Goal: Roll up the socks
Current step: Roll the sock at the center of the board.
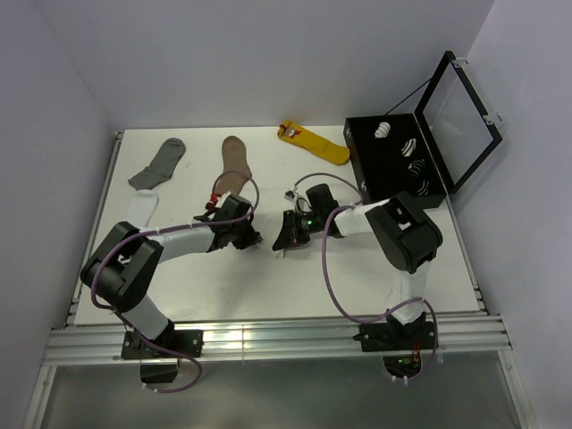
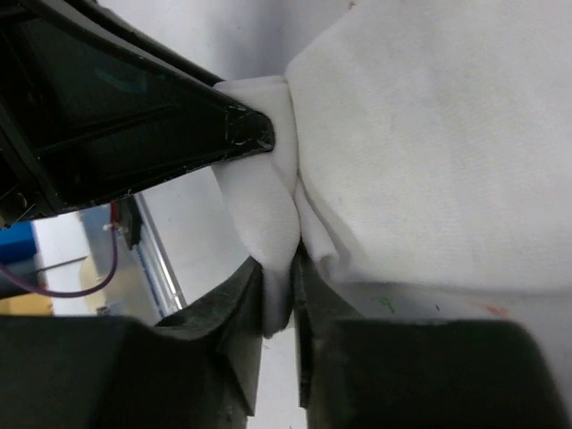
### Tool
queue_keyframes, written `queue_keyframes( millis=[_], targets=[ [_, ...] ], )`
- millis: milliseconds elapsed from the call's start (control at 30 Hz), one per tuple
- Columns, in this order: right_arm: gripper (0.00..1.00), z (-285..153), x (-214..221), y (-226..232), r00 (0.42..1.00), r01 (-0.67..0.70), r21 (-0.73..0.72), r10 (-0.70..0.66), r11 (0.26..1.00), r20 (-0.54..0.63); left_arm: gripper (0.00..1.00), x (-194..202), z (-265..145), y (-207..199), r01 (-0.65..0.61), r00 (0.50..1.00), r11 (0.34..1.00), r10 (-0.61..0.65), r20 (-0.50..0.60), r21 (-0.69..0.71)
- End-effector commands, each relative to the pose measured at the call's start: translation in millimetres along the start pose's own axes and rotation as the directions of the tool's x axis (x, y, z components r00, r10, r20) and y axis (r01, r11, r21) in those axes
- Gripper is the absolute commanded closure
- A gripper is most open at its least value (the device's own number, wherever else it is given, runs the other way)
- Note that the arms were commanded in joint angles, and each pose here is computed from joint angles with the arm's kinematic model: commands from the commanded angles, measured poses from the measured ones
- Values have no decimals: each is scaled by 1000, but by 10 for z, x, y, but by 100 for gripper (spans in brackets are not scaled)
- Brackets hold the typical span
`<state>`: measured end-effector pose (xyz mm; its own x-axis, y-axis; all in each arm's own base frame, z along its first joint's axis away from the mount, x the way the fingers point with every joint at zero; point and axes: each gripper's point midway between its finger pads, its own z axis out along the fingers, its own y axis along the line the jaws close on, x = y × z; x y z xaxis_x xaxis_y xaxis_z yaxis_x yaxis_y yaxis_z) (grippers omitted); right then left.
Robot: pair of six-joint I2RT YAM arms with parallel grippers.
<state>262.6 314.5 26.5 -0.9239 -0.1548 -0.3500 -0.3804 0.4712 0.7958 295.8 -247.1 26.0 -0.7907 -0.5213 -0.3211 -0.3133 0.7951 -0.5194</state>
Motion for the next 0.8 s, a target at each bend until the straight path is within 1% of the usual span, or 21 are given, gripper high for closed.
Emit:
queue_keyframes(
  millis=[0, 33, 67, 100, 133, 167, 200, 233, 267, 300, 333, 367, 400, 467, 500, 600, 633, 700, 733, 767],
  targets=[
    [74, -181, -233, 100, 990, 105, 89, -112, 991, 88, 91, 94, 63, 282, -17, 1000, 993, 14, -25, -115],
    [66, -215, -224, 87, 985, 130, 114, -141, 985, 95, 97, 93, 65, 271, -19, 999, 993, 15, -33, -118],
    [61, -232, -250, 70, 978, 154, 166, -174, 974, 113, 100, 106, 74, 283, -25, 999, 992, 20, -42, -126],
    [56, -315, -309, 171, 966, 192, 190, -220, 963, 138, 100, 114, 88, 288, -30, 998, 991, 24, -49, -132],
    [51, -346, -302, 162, 955, 227, 225, -262, 948, 141, 100, 115, 87, 268, -34, 998, 990, 26, -60, -134],
    [49, -369, -347, 153, 938, 251, 295, -307, 922, 162, 100, 124, 91, 268, -48, 997, 990, 39, -70, -135],
    [48, -434, -394, 252, 916, 285, 322, -355, 903, 185, 100, 145, 110, 286, -58, 995, 988, 46, -83, -143],
    [45, -459, -388, 253, 896, 323, 361, -406, 875, 180, 100, 136, 114, 248, -65, 995, 988, 53, -88, -137],
    [45, -476, -396, 277, 880, 346, 391, -440, 853, 180, 100, 161, 108, 268, -78, 992, 987, 63, -107, -143],
    [43, -461, -390, 291, 856, 371, 453, -488, 811, 172, 100, 179, 116, 274, -85, 991, 986, 68, -119, -145],
    [43, -484, -395, 347, 824, 415, 480, -542, 773, 162, 100, 180, 112, 262, -88, 990, 986, 70, -124, -140],
    [43, -469, -377, 369, 809, 433, 501, -568, 749, 152, 100, 205, 107, 275, -97, 987, 986, 77, -141, -139],
    [42, -438, -364, 409, 782, 450, 545, -607, 708, 142, 100, 200, 114, 277, -99, 987, 985, 79, -143, -142],
    [42, -410, -332, 431, 746, 483, 579, -655, 657, 122, 100, 222, 114, 295, -112, 982, 983, 88, -165, -142],
    [42, -381, -286, 452, 723, 502, 603, -683, 620, 101, 100, 210, 114, 280, -115, 982, 983, 91, -167, -141],
    [42, -306, -245, 443, 693, 521, 641, -717, 564, 67, 100, 213, 118, 262, -129, 977, 982, 102, -187, -137],
    [42, -293, -239, 448, 676, 528, 664, -735, 529, 49, 100, 209, 120, 248, -134, 976, 982, 108, -191, -132],
    [42, -238, -221, 415, 669, 529, 686, -743, 500, 25, 100, 209, 119, 222, -144, 972, 982, 117, -202, -124],
    [42, -197, -190, 427, 649, 558, 683, -760, 472, -5, 100, 208, 120, 217, -149, 971, 981, 122, -204, -122],
    [42, -171, -182, 377, 649, 557, 695, -760, 455, -23, 100, 211, 119, 213, -152, 970, 981, 125, -208, -121]
  ],
)
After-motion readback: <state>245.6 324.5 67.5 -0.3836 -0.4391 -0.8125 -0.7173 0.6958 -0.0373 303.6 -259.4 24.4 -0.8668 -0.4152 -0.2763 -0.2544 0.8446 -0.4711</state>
